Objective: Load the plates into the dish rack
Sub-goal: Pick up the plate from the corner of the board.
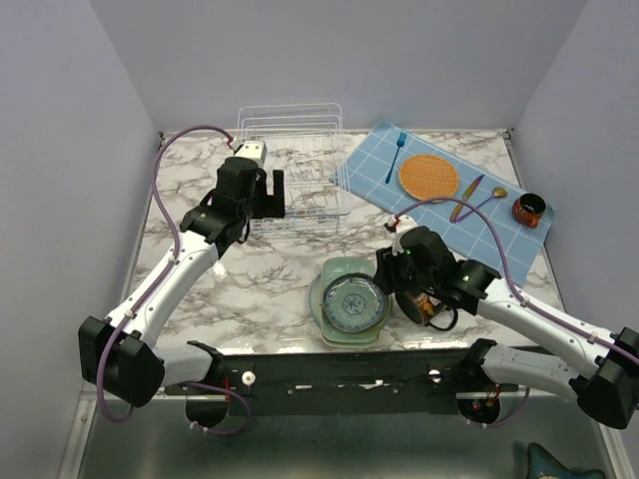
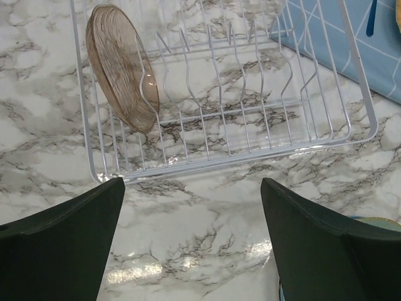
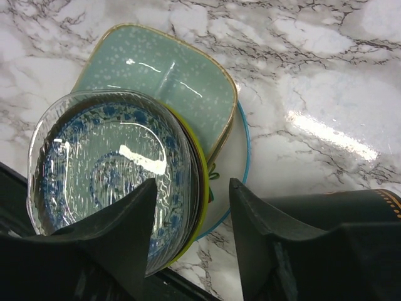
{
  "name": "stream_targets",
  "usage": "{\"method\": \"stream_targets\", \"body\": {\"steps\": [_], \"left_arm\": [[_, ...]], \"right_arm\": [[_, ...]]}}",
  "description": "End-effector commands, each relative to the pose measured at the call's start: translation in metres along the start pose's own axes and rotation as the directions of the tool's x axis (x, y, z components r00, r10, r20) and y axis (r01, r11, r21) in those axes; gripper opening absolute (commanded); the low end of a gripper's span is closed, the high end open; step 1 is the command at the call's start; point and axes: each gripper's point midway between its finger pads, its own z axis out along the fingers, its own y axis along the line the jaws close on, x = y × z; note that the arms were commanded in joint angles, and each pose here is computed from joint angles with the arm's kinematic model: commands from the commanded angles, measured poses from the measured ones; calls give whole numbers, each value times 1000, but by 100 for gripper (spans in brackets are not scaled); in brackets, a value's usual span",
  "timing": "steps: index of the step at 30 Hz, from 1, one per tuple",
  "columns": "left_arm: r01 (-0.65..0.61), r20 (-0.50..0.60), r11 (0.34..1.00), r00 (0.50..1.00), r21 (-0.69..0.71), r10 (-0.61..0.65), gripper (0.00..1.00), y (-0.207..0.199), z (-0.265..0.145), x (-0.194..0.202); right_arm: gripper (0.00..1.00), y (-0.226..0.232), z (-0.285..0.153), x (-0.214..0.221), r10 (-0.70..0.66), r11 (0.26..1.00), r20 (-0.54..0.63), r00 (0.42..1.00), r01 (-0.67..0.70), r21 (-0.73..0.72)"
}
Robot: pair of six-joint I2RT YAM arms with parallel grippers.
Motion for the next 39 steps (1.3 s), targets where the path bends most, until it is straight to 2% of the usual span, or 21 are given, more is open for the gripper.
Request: {"method": "stream_targets", "body": {"steps": [1, 5, 11, 17, 22, 27, 32, 39], "left_arm": [[26, 9, 999, 1000, 39, -26, 99, -8, 1, 2], [27, 6, 999, 1000, 42, -27, 99, -9, 3, 2], [18, 0, 999, 1000, 37, -18, 99, -8, 6, 6], [20, -6, 999, 1000, 35, -20, 99, -8, 8, 10], [18, -9, 999, 1000, 35, -18, 99, -8, 9, 10], [16, -12, 999, 1000, 30, -15, 99, -8, 11, 9], [19, -20, 998, 1000, 55, -18, 99, -13, 11, 9], [18, -40, 986, 999, 166, -12, 99, -33, 6, 6]], "right_arm": [[53, 11, 3, 16, -26, 998, -77, 997, 22, -55], [44, 11, 8, 22, -31, 998, -110, 993, 25, -54], [42, 9, 12, 26, -34, 999, -125, 992, 30, -38], [33, 5, 16, 28, -38, 999, -145, 989, 38, -7], [19, 2, 17, 27, -38, 999, -148, 988, 40, 10], [8, -4, 12, 21, -28, 998, -116, 993, 33, 46], [5, -11, 3, 7, -9, 996, -54, 998, 13, 89], [2, -14, -6, -20, 39, 991, 52, 998, -45, 127]]}}
